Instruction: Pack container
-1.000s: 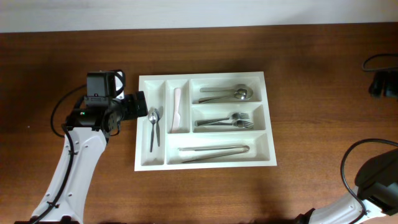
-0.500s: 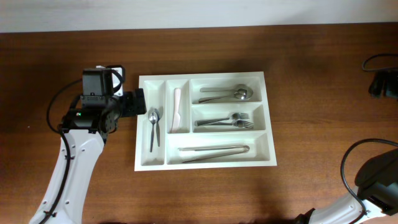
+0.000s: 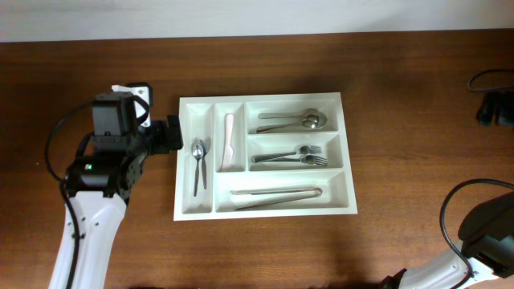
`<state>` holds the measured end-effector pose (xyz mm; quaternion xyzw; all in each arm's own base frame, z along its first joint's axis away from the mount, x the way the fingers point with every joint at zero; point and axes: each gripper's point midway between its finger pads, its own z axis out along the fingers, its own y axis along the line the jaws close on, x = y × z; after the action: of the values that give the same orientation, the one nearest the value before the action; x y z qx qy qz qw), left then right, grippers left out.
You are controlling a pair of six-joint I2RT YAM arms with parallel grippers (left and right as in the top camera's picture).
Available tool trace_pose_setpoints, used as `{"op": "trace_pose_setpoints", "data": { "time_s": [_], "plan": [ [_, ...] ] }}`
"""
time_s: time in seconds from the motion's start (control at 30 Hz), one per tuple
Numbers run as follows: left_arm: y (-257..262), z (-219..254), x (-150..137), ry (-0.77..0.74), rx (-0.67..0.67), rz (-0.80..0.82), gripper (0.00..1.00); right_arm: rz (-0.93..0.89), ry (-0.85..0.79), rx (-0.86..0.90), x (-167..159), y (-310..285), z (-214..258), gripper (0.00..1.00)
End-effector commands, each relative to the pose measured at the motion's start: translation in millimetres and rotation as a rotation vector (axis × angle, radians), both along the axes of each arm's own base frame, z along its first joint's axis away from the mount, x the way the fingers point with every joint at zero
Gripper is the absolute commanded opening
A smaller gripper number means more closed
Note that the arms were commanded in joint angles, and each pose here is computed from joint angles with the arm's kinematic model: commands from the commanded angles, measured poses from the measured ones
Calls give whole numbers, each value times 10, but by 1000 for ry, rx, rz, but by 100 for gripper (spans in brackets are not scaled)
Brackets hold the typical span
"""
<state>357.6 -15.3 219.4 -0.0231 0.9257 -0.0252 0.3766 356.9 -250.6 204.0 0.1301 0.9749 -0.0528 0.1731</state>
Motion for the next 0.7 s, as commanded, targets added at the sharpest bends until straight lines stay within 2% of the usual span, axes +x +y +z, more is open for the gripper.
{"op": "trace_pose_setpoints", "data": {
  "time_s": [0.0,0.17,0.3,0.47,0.6,0.67],
  "plan": [
    [35,203,-151,-29,16,-4,99,-15,-2,0,-18,-25,7,99],
    [-7,523,-493,-99,-61,22,99,-15,-2,0,-18,-25,7,99],
    [-178,873,-758,-211,-153,-48,99,-15,-2,0,-18,-25,7,99],
    [-396,873,-1310,-164,-244,-152,99,-15,-2,0,-18,-25,7,99],
    [-419,848,-1643,-124,-355,-82,99,-15,-2,0,-18,-25,7,99],
    [-490,915,-1744,-147,-393,-115,99,-15,-2,0,-18,-25,7,99]
  ]
}}
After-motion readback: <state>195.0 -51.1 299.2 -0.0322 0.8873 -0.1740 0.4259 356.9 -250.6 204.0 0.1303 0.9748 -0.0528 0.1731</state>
